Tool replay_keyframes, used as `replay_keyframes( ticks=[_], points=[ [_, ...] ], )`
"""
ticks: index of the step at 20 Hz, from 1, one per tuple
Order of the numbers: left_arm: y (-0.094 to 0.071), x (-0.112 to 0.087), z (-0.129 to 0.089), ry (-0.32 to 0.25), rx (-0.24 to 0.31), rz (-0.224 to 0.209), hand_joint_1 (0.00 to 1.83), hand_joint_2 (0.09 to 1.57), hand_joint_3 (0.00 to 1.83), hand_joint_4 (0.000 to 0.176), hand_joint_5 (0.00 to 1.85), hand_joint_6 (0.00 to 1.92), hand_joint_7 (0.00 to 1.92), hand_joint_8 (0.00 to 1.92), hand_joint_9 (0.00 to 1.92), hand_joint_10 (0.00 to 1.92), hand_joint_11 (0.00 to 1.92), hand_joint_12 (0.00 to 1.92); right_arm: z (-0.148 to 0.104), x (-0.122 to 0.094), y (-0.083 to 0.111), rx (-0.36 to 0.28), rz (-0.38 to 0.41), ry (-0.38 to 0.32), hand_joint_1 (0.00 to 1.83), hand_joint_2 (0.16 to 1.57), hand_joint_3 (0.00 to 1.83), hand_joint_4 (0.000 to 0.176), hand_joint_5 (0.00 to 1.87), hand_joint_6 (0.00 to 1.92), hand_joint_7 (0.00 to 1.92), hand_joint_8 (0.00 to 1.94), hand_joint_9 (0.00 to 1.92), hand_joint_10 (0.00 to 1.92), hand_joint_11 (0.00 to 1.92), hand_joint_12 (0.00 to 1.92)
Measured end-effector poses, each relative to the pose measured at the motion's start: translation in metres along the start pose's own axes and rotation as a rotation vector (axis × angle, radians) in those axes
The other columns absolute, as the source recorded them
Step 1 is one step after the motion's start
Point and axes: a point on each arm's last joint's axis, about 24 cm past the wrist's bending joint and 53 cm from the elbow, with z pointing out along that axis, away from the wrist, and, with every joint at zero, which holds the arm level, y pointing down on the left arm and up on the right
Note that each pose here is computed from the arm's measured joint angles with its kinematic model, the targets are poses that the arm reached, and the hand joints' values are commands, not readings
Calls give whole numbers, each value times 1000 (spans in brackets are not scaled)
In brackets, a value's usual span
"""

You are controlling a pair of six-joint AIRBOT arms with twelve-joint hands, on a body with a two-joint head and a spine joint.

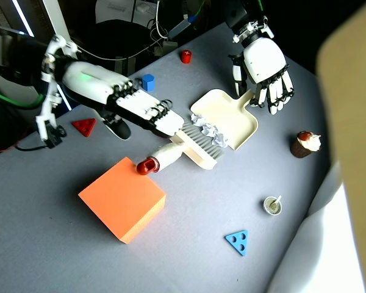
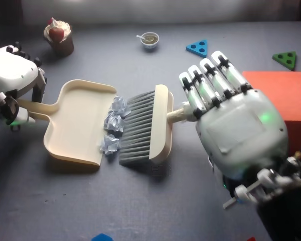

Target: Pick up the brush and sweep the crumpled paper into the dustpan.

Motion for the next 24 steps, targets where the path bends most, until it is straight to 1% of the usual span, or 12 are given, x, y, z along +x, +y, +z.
replay_keyframes(
  ticks=[1,2,3,4,5,6,8,12,16,20,21,24],
  points=[
    [-1,0,0,-1,1,-3,1073,1120,0,22,979,980,498,3,451,5,84,840,5,0,-2,9,5,-14,1023,926,7,0,117,11,104,6,114,7,121,11],
    [-1,0,0,-1,1,-7,1054,1127,1,56,960,1009,494,2,445,1,96,844,11,0,-4,23,14,-30,1039,931,7,0,129,13,108,6,107,3,111,6],
    [-2,0,1,-1,2,-11,1051,1127,1,63,959,1012,490,0,435,0,93,841,15,4,-5,30,18,-35,1041,927,4,0,128,11,112,7,112,4,114,8],
    [-2,0,1,-2,3,-11,1073,1122,0,20,973,990,500,3,451,5,105,844,18,7,-4,34,23,-38,1026,922,2,0,149,17,137,15,124,8,122,11],
    [-3,-1,1,-4,4,-16,1082,1119,0,1,980,978,503,3,459,6,111,847,21,12,-1,36,28,-38,1022,925,3,0,141,11,129,10,121,6,120,11],
    [-6,-1,2,-5,9,-16,1082,1119,0,1,980,978,503,3,459,6,111,847,22,17,3,29,33,-30,1022,925,3,0,141,11,129,10,121,6,120,11],
    [-7,0,3,-3,12,-17,1077,1117,0,18,984,972,493,0,445,1,95,843,26,23,7,19,40,-28,1055,924,1,0,152,10,140,9,131,7,126,14],
    [-5,0,3,-2,10,-14,1084,1123,2,0,971,992,498,0,443,1,76,830,35,27,-3,45,40,-43,1055,945,8,0,153,10,120,2,115,0,115,9],
    [-6,3,3,13,14,-8,1075,1124,0,11,971,992,493,4,434,1,78,824,43,36,-5,41,75,-38,1017,961,9,0,128,0,104,0,98,0,103,5],
    [-5,3,4,17,15,3,1046,1137,2,59,941,1040,472,0,427,0,50,856,50,41,-11,47,82,-37,1047,962,5,0,135,1,89,0,82,0,93,1],
    [-5,3,4,18,17,4,1056,1134,0,42,950,1027,464,1,419,1,38,867,51,42,-11,47,86,-38,1043,961,4,0,132,0,89,1,81,1,88,0],
    [-8,3,4,24,24,9,1055,1133,1,45,952,1023,492,8,424,8,23,922,55,48,-11,36,97,-25,1030,994,14,0,129,6,85,4,80,2,75,2]
  ],
)
